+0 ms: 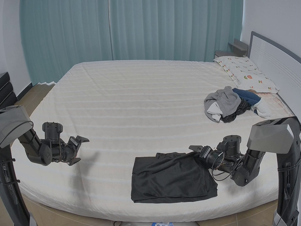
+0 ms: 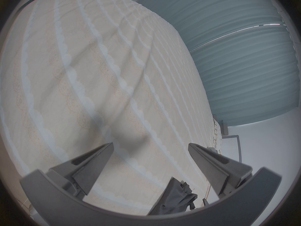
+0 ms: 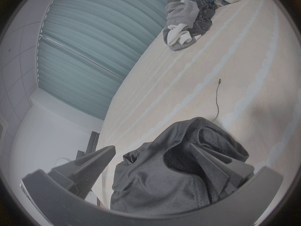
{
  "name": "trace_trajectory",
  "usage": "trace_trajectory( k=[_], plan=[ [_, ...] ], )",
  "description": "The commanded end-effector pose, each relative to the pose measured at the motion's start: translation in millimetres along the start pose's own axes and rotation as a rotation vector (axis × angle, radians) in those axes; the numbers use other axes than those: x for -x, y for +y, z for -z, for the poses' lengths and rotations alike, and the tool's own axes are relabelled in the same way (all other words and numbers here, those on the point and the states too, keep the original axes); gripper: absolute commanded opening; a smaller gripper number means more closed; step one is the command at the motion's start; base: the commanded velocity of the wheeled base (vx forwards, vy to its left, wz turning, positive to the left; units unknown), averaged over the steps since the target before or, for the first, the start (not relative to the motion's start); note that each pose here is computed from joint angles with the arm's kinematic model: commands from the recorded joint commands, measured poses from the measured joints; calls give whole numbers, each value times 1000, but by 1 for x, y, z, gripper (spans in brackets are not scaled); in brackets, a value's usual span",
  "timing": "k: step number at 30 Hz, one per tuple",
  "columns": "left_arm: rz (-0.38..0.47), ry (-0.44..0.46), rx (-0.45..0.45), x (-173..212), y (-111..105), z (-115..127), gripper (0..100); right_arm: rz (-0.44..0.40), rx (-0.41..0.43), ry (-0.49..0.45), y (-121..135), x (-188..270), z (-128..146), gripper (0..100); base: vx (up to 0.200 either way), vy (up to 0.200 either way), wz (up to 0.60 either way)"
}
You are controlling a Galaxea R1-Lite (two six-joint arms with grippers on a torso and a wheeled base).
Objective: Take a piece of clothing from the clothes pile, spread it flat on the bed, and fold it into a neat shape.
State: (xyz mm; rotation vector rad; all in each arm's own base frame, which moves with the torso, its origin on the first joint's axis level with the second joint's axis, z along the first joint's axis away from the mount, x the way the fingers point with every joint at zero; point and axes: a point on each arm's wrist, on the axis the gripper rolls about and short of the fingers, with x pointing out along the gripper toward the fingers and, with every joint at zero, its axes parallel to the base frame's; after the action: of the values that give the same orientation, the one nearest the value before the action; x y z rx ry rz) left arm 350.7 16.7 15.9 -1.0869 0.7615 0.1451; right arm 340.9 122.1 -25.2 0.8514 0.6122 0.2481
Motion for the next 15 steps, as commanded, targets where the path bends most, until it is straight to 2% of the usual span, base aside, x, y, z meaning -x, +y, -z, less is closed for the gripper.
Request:
trace_trajectory(
  k=[1,2,3,9,15],
  plan=[
    [-1,0,2,0,0,0,100,13,3,11,-4,-2,4,100,0,0,0],
    [-1,0,2,0,0,0,100,13,7,11,-4,-2,4,100,0,0,0],
    [-2,1,1,-1,1,0,100,14,12,10,-4,-2,4,0,0,0,0],
    [-1,0,2,0,0,0,100,27,18,12,-4,0,5,0,0,0,0],
    [-2,1,2,-1,1,0,100,50,30,-20,-10,11,-8,0,0,0,0]
  ],
)
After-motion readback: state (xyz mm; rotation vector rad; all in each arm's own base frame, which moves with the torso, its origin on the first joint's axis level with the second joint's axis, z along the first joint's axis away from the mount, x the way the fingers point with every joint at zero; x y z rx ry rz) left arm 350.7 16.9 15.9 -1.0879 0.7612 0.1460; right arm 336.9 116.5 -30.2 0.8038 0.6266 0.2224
